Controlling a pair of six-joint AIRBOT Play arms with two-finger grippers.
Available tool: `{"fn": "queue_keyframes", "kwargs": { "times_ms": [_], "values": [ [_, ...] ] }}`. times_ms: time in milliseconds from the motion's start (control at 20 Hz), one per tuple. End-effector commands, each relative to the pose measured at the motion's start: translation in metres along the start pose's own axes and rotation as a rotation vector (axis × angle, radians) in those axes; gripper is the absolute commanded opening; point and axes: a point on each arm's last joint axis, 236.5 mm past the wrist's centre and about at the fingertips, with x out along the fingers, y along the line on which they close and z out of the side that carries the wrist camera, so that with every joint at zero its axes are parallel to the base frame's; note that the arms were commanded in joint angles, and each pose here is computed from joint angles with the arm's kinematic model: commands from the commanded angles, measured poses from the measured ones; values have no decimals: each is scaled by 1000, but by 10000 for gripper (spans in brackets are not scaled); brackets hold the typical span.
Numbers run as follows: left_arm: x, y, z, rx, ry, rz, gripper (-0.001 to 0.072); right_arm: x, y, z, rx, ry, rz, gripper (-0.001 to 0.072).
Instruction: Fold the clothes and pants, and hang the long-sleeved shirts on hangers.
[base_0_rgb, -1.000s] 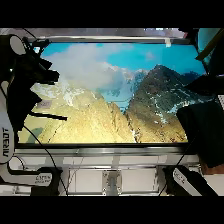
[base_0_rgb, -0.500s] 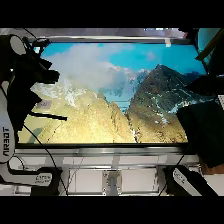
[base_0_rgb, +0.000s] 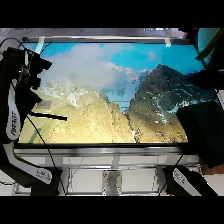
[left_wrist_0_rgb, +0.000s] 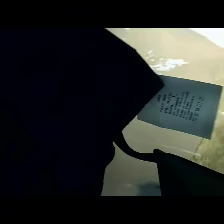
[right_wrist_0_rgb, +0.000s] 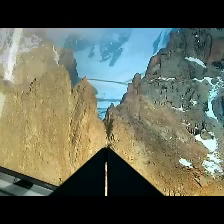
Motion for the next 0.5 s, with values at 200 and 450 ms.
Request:
{"fn": "queue_keyframes", "kwargs": {
  "times_ms": [200, 450],
  "values": [
    [115, 12, -62, 74, 365, 2, 704, 0, -1, 10, -1, -41, -7, 12],
    [146, 16, -55, 128, 348, 40, 530, 0, -2, 10, 0, -42, -7, 12]
  ]
}}
